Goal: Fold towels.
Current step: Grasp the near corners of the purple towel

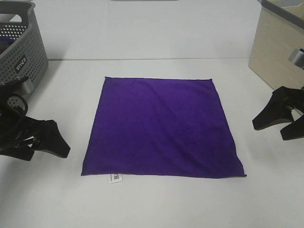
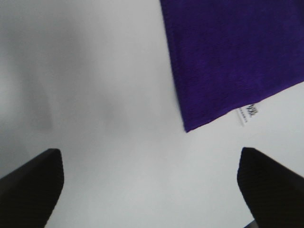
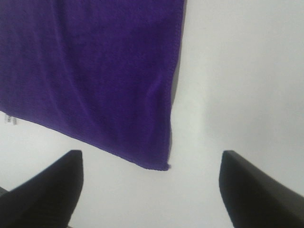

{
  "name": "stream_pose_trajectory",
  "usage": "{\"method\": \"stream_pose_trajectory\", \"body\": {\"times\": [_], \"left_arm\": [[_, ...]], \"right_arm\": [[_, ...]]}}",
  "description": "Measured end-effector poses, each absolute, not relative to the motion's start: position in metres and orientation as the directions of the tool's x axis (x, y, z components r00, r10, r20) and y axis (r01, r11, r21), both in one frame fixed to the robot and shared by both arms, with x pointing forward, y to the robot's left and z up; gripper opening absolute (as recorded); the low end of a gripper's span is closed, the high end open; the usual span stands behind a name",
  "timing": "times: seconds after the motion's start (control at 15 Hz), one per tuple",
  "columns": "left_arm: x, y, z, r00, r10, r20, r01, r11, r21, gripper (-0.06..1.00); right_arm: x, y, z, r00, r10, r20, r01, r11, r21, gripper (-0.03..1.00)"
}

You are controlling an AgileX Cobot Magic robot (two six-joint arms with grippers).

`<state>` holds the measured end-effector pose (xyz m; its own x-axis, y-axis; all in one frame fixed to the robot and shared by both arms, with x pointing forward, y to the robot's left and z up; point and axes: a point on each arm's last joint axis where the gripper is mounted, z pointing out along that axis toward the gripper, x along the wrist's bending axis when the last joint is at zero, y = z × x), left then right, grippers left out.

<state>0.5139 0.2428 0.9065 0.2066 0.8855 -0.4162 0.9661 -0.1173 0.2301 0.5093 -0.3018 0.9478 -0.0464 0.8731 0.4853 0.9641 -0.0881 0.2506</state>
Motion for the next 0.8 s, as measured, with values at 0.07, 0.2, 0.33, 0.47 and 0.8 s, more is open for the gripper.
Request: {"method": "stream_pose_trajectory", "body": {"times": [0.07, 0.2, 0.33, 0.47, 0.8], "left_arm": [[0.516, 0.238, 0.896, 0.211, 0.858, -0.468, 0.968, -0.119, 0.220, 0.91], [0.519, 0.232, 0.874, 0.193, 0.816, -0.545, 0.977, -0.107, 0.186, 0.91], [0.520, 0.230, 0.870, 0.180, 0.803, -0.569, 0.979, -0.092, 0.180, 0.91], [0.522, 0.230, 0.870, 0.176, 0.801, -0.572, 0.980, -0.086, 0.181, 0.91], [0.521, 0.229, 0.870, 0.171, 0.797, -0.580, 0.981, -0.082, 0.177, 0.91]], "right_arm": [[0.506, -0.302, 0.940, -0.052, 0.855, 0.516, 0.968, -0.084, 0.237, 0.77], [0.506, -0.301, 0.910, -0.038, 0.834, 0.551, 0.987, -0.056, 0.152, 0.77], [0.510, -0.304, 0.899, -0.010, 0.851, 0.525, 0.985, -0.083, 0.154, 0.77], [0.513, -0.307, 0.898, 0.000, 0.871, 0.491, 0.978, -0.102, 0.183, 0.77], [0.515, -0.307, 0.894, 0.027, 0.864, 0.503, 0.977, -0.130, 0.171, 0.77]]}}
